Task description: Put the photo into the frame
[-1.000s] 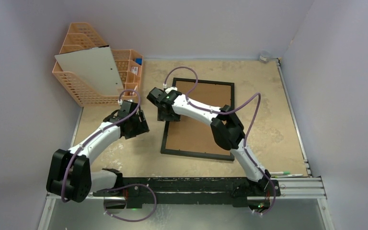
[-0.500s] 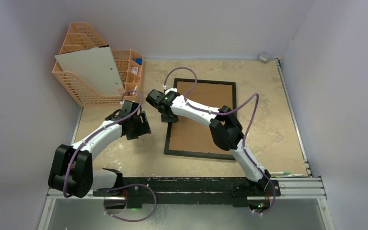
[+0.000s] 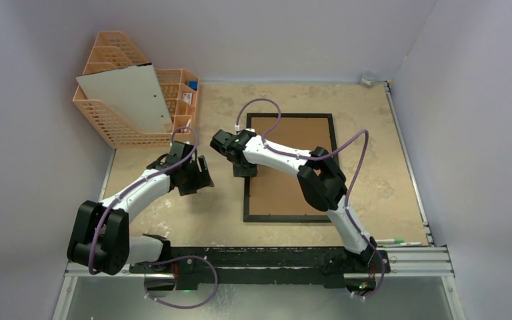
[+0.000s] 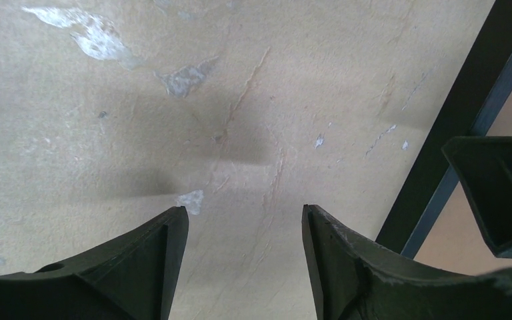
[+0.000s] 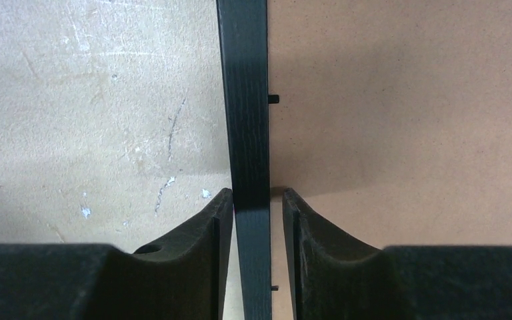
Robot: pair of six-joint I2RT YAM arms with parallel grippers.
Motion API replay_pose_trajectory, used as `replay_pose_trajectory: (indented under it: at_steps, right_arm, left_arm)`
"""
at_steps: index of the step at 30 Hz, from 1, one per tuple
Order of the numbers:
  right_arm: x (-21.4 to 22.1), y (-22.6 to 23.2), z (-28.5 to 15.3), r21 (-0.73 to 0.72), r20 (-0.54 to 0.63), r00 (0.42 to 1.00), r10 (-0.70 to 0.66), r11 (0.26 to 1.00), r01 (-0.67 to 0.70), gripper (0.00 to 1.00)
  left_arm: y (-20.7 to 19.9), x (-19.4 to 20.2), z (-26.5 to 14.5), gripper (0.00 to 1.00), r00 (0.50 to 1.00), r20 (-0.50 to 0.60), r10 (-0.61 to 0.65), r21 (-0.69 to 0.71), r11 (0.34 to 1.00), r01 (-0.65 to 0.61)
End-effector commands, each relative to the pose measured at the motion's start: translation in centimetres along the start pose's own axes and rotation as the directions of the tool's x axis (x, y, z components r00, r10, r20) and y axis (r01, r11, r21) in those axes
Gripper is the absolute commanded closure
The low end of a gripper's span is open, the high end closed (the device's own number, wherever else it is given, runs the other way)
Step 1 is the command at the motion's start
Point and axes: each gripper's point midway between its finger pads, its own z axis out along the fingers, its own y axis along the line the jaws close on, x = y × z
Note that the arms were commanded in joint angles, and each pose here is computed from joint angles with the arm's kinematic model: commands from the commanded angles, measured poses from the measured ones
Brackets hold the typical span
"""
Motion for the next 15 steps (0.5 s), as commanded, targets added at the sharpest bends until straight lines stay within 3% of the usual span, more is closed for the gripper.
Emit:
replay_pose_trajectory:
  at_steps: [1,6,12,15]
  right_arm:
    - [2.8,-2.8,1.6,0.13,-0.105,0.994,-0.029,0.991,0.042,0.63]
    - [2.9,-2.2,1.5,0.094,-0.103,0.995,-0.007,0.995,0.017,0.72]
    - [3.0,-1.2,0.8,0.038,-0.128,0.992,0.002,0.999,0.003,1.0]
    - [2.0,-0.7,-0.3,0.002,-0.119,0.993,0.02,1.0,-0.02,1.0]
  left_arm:
    - [-1.1,0.4,0.2,0.34,1.0,-0.016,-0.02,0.077,0.997,0.021]
    - [-2.0,0.7,0.3,0.34,0.999,-0.027,-0.02,0.131,0.991,0.023]
    - [-3.6,1.3,0.4,0.33,0.998,-0.055,-0.008,0.23,0.973,0.02]
    - [-4.3,1.5,0.3,0.3,0.997,-0.071,0.009,0.273,0.962,0.01]
